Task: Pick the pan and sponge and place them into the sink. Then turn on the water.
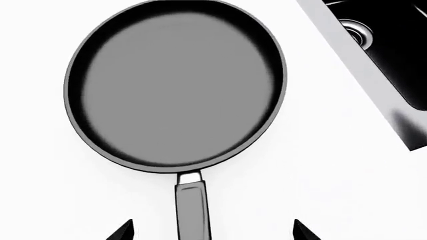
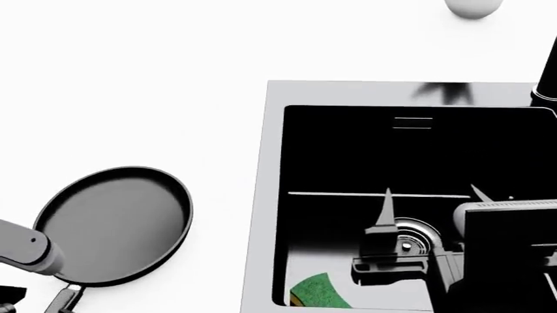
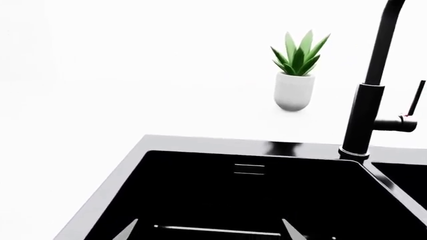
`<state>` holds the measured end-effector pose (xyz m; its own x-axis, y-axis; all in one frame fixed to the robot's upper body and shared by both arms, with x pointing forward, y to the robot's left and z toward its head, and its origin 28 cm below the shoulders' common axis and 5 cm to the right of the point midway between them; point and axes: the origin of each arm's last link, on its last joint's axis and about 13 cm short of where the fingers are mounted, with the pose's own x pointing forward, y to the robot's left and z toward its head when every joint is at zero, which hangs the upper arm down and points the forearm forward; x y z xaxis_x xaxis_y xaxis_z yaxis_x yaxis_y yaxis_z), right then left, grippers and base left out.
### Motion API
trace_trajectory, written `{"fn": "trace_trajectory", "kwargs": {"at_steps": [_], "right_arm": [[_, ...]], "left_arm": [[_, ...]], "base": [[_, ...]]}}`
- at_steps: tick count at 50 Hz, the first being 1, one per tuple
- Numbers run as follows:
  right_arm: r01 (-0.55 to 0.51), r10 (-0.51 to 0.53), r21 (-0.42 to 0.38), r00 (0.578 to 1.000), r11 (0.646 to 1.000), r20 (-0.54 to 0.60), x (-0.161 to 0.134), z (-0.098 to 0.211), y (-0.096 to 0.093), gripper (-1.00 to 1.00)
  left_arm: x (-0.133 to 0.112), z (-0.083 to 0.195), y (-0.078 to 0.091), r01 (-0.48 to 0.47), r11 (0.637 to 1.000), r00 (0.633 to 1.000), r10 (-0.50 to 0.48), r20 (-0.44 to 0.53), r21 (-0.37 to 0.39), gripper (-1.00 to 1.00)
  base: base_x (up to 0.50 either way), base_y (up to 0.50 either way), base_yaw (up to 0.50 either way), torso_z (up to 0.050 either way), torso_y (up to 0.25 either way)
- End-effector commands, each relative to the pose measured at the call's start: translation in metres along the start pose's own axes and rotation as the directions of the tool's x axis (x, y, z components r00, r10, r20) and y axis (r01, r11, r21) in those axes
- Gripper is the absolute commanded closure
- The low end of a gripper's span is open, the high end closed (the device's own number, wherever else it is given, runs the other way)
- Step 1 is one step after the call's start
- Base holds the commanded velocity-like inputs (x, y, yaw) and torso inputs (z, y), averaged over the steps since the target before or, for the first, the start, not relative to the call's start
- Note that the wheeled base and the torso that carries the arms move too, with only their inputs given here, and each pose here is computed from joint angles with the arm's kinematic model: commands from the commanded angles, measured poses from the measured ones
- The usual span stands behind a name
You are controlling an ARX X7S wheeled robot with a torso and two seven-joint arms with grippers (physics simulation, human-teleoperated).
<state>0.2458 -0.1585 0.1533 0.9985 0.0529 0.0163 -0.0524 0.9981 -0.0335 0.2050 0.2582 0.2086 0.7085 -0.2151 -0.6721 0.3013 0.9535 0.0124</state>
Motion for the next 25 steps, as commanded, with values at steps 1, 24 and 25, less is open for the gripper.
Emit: {"fn": "trace_trajectory", "kwargs": {"at_steps": [1,24,25], "right_arm": [[-0.003,0.003,0.008,1.0,1.0,-0.011,0.0,-0.005,0.001,-1.0],[-0.004,0.004,0.013,1.0,1.0,-0.017,0.0,-0.009,0.001,-1.0],[-0.004,0.005,0.013,1.0,1.0,-0.017,0.0,-0.009,0.001,-1.0]], "left_arm": [[0.004,0.003,0.002,-0.002,1.0,1.0,0.002,-0.015,0.009,-1.0],[0.029,0.002,0.005,0.005,1.0,0.998,-0.005,-0.059,-0.004,-1.0],[0.029,0.002,0.005,0.002,1.0,0.998,-0.003,-0.06,-0.007,-1.0]], "base": [[0.0,0.0,0.0,0.0,0.0],[0.0,0.0,0.0,0.0,0.0],[0.0,0.0,0.0,0.0,0.0]]}}
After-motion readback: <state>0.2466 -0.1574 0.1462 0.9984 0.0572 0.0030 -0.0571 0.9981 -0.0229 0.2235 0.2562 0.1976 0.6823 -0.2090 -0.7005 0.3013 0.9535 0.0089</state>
